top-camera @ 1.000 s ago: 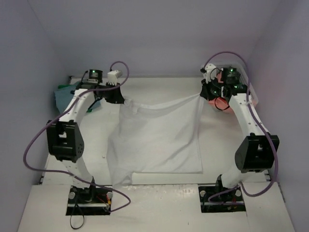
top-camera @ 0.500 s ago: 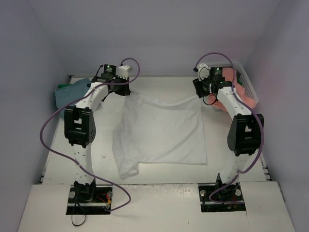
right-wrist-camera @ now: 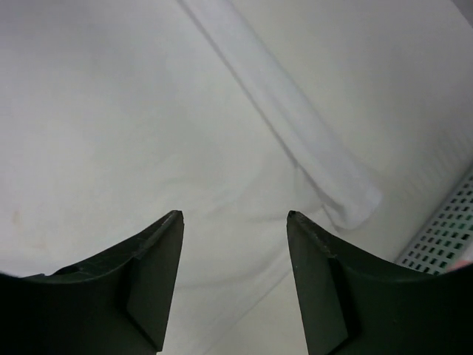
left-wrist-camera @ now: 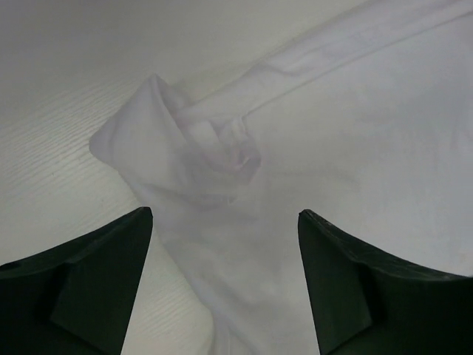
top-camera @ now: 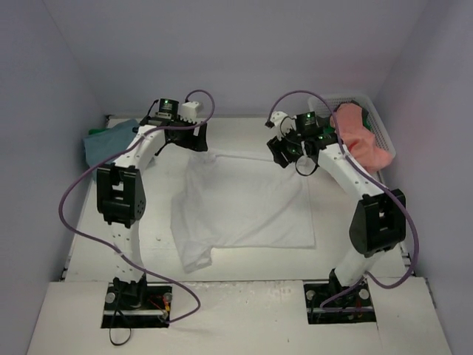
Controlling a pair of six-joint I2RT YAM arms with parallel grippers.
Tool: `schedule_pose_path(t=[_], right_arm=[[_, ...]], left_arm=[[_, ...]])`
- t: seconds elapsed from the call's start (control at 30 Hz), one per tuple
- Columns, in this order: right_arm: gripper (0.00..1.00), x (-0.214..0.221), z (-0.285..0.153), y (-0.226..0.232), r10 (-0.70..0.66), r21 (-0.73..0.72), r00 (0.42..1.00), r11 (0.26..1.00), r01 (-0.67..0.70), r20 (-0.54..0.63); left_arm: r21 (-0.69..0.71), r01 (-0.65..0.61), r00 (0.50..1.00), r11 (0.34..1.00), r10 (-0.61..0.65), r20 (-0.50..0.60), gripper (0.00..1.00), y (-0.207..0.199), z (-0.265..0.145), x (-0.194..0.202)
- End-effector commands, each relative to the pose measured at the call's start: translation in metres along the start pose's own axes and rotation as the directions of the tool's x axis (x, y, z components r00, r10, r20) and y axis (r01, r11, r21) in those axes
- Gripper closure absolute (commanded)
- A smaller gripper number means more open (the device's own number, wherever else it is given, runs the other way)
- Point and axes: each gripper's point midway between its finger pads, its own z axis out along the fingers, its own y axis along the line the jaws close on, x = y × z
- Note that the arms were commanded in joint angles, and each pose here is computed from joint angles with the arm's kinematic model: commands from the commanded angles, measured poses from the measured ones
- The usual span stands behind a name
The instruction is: Fold and stack the t-shirts
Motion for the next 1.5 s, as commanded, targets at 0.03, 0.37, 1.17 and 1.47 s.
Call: schedule_pose_path(t=[0.03,0.37,1.17,1.47], right_arm=[[0.52,0.003,-0.025,0.033,-0.018,-0.115,1.000,0.993,0.020,0.016],[0.46,0.077,-0.042,0.071,-0.288,-0.131,0.950,0.953,0.272,-0.120],[0.39,0.215,-0.100,0.104,-0.642,-0.143,0.717,0.763,0.630,-0.272],[0.39,0.228,-0.097,0.107,-0.698,-0.195,0.662,0.714,0.673,-0.272]], left_arm=[[-0.053,-0.108,0.983,0.993,0.115,0.144,0.22,-0.024,-0.071,-0.047],[-0.050,-0.362,0.926,0.931,0.365,0.101,0.22,-0.068,-0.158,0.014],[0.073,-0.761,0.630,0.644,0.762,-0.153,0.22,-0.126,-0.169,0.190],[0.126,-0.745,0.634,0.655,0.755,-0.168,0.22,-0.130,-0.161,0.207]])
